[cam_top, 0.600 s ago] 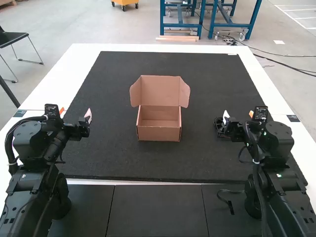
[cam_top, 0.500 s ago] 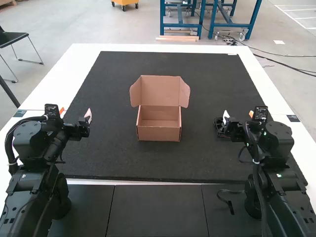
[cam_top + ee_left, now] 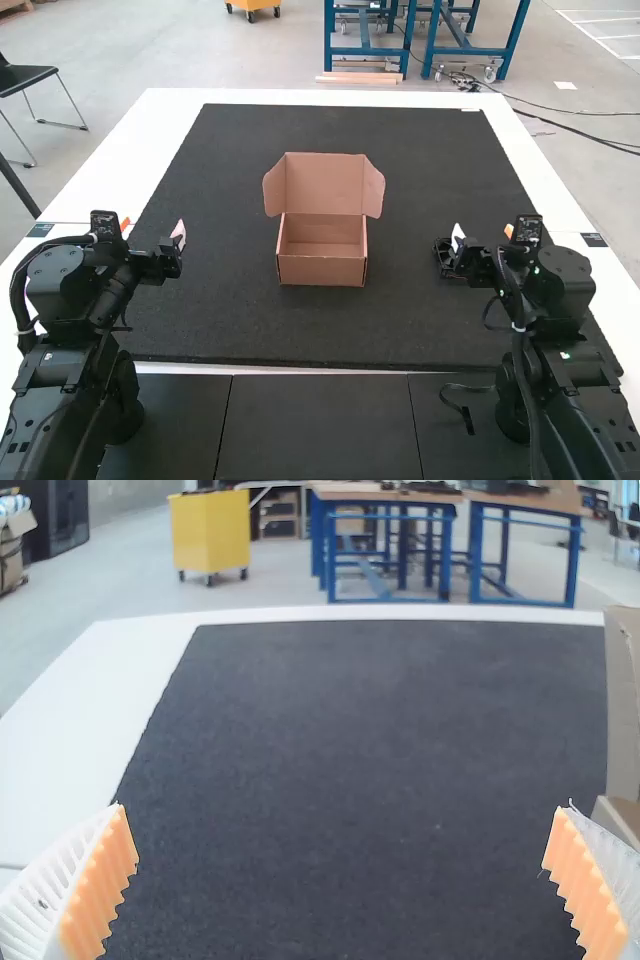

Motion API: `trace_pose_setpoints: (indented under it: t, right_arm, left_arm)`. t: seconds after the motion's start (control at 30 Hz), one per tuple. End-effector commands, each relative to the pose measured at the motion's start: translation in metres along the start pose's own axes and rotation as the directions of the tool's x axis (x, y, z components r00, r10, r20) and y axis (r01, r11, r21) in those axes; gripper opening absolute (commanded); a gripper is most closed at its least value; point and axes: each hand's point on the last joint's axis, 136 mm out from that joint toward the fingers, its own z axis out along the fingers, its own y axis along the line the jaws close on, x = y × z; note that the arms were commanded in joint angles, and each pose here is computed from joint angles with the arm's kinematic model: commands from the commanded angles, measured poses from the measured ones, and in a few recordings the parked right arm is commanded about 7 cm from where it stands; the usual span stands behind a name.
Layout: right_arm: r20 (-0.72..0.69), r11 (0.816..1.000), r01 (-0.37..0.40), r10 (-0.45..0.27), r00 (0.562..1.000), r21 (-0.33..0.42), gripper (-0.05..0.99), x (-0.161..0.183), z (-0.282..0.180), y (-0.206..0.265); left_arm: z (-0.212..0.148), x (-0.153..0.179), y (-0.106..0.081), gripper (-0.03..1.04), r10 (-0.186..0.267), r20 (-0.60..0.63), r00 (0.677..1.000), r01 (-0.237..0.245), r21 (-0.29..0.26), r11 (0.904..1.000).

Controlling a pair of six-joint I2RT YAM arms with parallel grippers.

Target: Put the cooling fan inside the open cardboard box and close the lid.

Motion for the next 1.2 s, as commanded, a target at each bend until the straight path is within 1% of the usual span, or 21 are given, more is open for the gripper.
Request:
trace_pose_setpoints:
  t: [0.0,0.17,0.2,0.23,0.27,0.3,0.33,0.4,0.47,0.57,0.67,0.77,0.87,0.93,1.03,1.07,1.13,1.17]
  right_arm:
    - [0.013,1.000,0.001,-0.001,1.000,0.015,0.91,-0.002,0.000,-0.003]
    - [0.013,1.000,0.001,-0.001,1.000,0.020,0.91,-0.002,0.000,-0.004]
    - [0.015,1.000,0.000,0.000,1.000,0.020,0.91,-0.003,0.000,-0.004]
    - [0.022,1.000,-0.009,0.009,1.000,0.022,0.91,-0.004,0.000,-0.004]
    - [0.049,0.999,-0.028,0.027,0.998,0.035,0.91,-0.011,-0.001,-0.007]
    - [0.073,0.999,-0.031,0.027,0.997,0.043,0.91,-0.016,-0.001,-0.008]
    - [0.087,0.998,-0.031,0.027,0.996,0.046,0.91,-0.020,-0.001,-0.009]
    - [0.169,0.998,-0.036,0.026,0.985,0.051,0.91,-0.039,-0.004,-0.010]
    - [0.216,0.998,-0.037,0.026,0.976,0.046,0.91,-0.052,-0.006,-0.008]
    - [0.268,0.998,-0.039,0.025,0.963,0.047,0.91,-0.073,-0.012,-0.008]
    - [0.277,0.998,-0.039,0.025,0.961,0.047,0.91,-0.089,-0.014,-0.007]
    - [0.252,0.997,-0.043,0.025,0.967,0.068,0.91,-0.107,-0.008,-0.009]
    - [0.183,0.994,-0.044,0.026,0.983,0.098,0.91,-0.122,0.010,-0.013]
    - [0.112,0.994,-0.039,0.028,0.993,0.103,0.91,-0.125,0.025,-0.013]
    - [0.079,0.995,-0.030,0.022,0.997,0.092,0.91,-0.143,0.037,-0.009]
    - [0.062,0.996,-0.028,0.023,0.998,0.084,0.91,-0.148,0.038,-0.006]
    - [0.030,0.997,-0.021,0.019,0.999,0.075,0.91,-0.159,0.041,-0.003]
    - [-0.010,0.997,-0.014,0.015,1.000,0.082,0.91,-0.158,0.045,-0.004]
  left_arm:
    - [0.000,0.000,-0.001,0.96,0.013,0.008,1.000,-0.013,0.007,0.9999]
    - [0.000,-0.001,-0.002,0.96,0.013,0.010,1.000,-0.014,0.008,0.9999]
    - [0.000,-0.001,-0.002,0.96,0.011,0.013,1.000,-0.011,0.008,0.9999]
    - [0.000,-0.006,-0.002,0.96,-0.004,0.031,1.000,0.004,0.009,1.0000]
    - [-0.001,-0.013,-0.002,0.96,-0.022,0.057,0.998,0.021,0.010,0.9997]
    - [-0.001,-0.017,-0.001,0.96,-0.026,0.074,0.997,0.026,0.009,0.9996]
    - [-0.001,-0.023,0.000,0.96,-0.022,0.098,0.995,0.022,0.001,0.9998]
    - [-0.004,-0.042,0.001,0.96,-0.018,0.176,0.984,0.019,-0.006,0.9998]
    - [-0.005,-0.048,0.004,0.97,-0.019,0.198,0.980,0.023,-0.019,0.9995]
    - [-0.010,-0.067,0.004,0.97,-0.010,0.254,0.967,0.016,-0.024,0.9996]
    - [-0.011,-0.086,0.004,0.97,-0.006,0.273,0.962,0.015,-0.028,0.9995]
    - [-0.001,-0.100,0.007,0.97,-0.014,0.232,0.973,0.021,-0.030,0.9993]
    - [0.021,-0.110,0.012,0.97,-0.030,0.144,0.989,0.036,-0.039,0.9986]
    - [0.036,-0.120,0.016,0.97,-0.040,0.086,0.996,0.044,-0.046,0.9980]
    - [0.055,-0.137,0.020,0.97,-0.047,0.016,0.999,0.048,-0.049,0.9977]
    - [0.060,-0.140,0.018,0.97,-0.041,-0.010,0.999,0.041,-0.036,0.9985]
    - [0.068,-0.157,0.019,0.97,-0.001,-0.007,1.000,0.000,-0.030,0.9996]
    - [0.070,-0.162,0.019,0.97,0.007,-0.010,1.000,-0.007,-0.028,0.9996]
